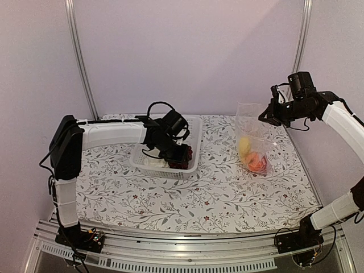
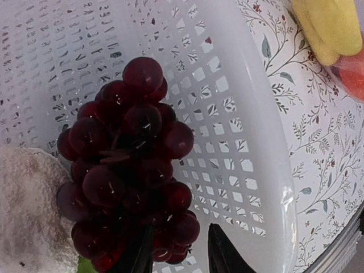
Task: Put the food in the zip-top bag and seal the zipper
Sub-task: Pick up the fake fruit from the bin.
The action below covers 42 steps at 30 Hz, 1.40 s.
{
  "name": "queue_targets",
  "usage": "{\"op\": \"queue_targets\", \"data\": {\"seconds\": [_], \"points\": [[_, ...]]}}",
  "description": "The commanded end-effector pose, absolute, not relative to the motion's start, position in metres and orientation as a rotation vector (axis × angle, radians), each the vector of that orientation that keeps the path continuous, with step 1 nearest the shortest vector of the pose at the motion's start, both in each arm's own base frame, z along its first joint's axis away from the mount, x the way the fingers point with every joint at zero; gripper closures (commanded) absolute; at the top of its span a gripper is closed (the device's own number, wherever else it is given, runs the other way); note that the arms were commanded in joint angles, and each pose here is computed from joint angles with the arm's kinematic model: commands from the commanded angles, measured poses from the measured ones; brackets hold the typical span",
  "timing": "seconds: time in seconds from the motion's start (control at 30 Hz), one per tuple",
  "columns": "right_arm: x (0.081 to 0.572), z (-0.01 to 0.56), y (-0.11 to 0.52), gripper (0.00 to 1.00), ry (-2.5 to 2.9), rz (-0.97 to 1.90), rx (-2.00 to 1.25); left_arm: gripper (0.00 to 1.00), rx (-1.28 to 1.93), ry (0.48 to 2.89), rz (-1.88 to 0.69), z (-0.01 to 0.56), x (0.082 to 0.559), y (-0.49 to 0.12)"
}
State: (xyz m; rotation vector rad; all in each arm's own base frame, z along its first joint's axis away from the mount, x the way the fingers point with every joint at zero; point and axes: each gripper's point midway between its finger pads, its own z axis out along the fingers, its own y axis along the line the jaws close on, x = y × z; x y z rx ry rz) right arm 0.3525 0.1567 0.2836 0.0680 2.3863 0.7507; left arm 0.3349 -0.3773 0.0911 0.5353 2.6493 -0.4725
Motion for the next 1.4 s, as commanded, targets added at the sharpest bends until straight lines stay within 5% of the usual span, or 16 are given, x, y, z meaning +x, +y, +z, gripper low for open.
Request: {"op": "queue_targets", "data": {"seconds": [0.0, 0.23, 0.4, 1.37], "points": [[0.353, 0.282, 0.157, 1.00, 2.392, 0.742, 0.054, 0.68, 0.463, 2.676, -0.411, 0.082, 0.349, -0.366], [0.351, 0.279, 0.158, 1.00, 2.402, 0.750, 0.062, 0.93, 0.480, 2.620, -0.452, 0.098, 0.359, -0.374], [0.351, 0.280, 0.160, 1.00, 2.400, 0.745, 0.057, 1.00, 0.481, 2.560, -0.478, 0.128, 0.360, -0.373], [0.363, 0.279, 0.204, 1.00, 2.421, 0.763, -0.074, 1.00, 0.368, 1.731, -0.867, 0.481, 0.379, -0.391]]}}
